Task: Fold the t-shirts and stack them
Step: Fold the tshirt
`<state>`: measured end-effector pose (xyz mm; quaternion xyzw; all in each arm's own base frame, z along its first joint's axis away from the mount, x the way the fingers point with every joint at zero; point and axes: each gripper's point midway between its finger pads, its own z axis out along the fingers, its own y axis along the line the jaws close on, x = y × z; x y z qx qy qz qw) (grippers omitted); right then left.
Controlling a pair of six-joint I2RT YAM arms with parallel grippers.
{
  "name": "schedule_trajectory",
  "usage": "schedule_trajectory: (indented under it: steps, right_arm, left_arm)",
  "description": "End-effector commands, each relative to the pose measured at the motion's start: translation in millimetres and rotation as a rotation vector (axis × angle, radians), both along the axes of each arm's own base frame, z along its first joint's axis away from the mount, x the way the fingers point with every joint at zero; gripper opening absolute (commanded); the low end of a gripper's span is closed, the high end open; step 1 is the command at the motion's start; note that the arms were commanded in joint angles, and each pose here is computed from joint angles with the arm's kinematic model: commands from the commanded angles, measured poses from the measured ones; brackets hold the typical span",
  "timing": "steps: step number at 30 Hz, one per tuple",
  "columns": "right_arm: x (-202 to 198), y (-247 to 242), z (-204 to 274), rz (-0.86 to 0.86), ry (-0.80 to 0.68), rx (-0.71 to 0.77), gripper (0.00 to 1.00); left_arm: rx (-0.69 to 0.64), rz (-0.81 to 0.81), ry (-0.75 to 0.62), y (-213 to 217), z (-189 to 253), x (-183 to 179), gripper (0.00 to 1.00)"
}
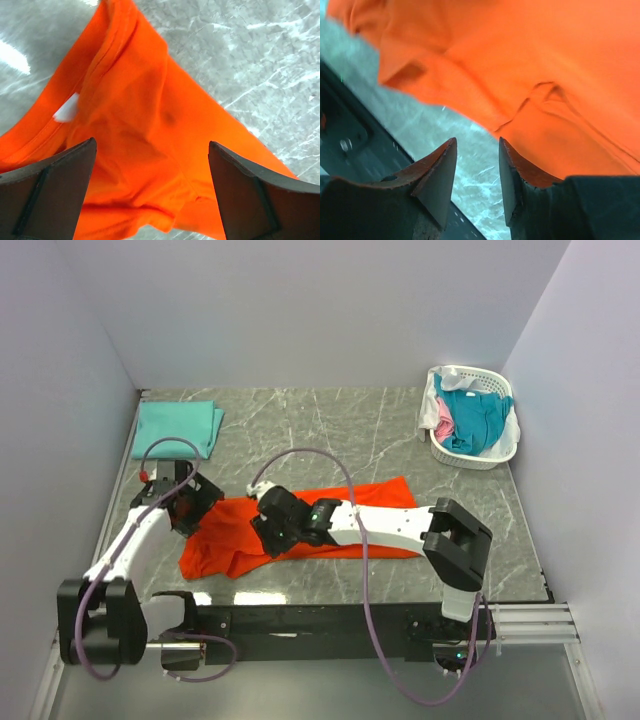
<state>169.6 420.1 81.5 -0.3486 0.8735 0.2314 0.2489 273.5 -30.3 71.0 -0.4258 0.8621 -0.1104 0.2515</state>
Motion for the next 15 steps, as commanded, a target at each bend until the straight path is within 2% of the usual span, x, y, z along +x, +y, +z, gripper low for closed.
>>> schedule_trajectory:
  steps: [1,4,7,11,15]
  right_arm:
    - [30.7,0.6,18.1,-0.204,0.036,0.067,0.47]
    - [36.3,2.0,6.5,-0.242,0.084,0.043,0.48]
    - [35.4,8.7,-1.3,-0.255,0.116,0.059,0.48]
    - [38.6,16.0,-2.1,-0.286,0.133,0.087,0.49]
    - [41.5,17.7,-7.9,-0.313,0.147,0.08,0.49]
  left_arm:
    - [0.021,0.064,0.017,8.9,0.8,-19.6,1.0]
    - [0.043,0.088,0.038,14.3,-3.1,-35.1,0.99]
    - [0.0,0.063,0.018,5.6,-7.5,-40.0,0.97]
    - [-0.034,0.024,0.005,-2.7,-8.2,-39.2,0.84]
    - [-0.047,0.019,0.062,-5.4,-17.3,-47.8,0.68]
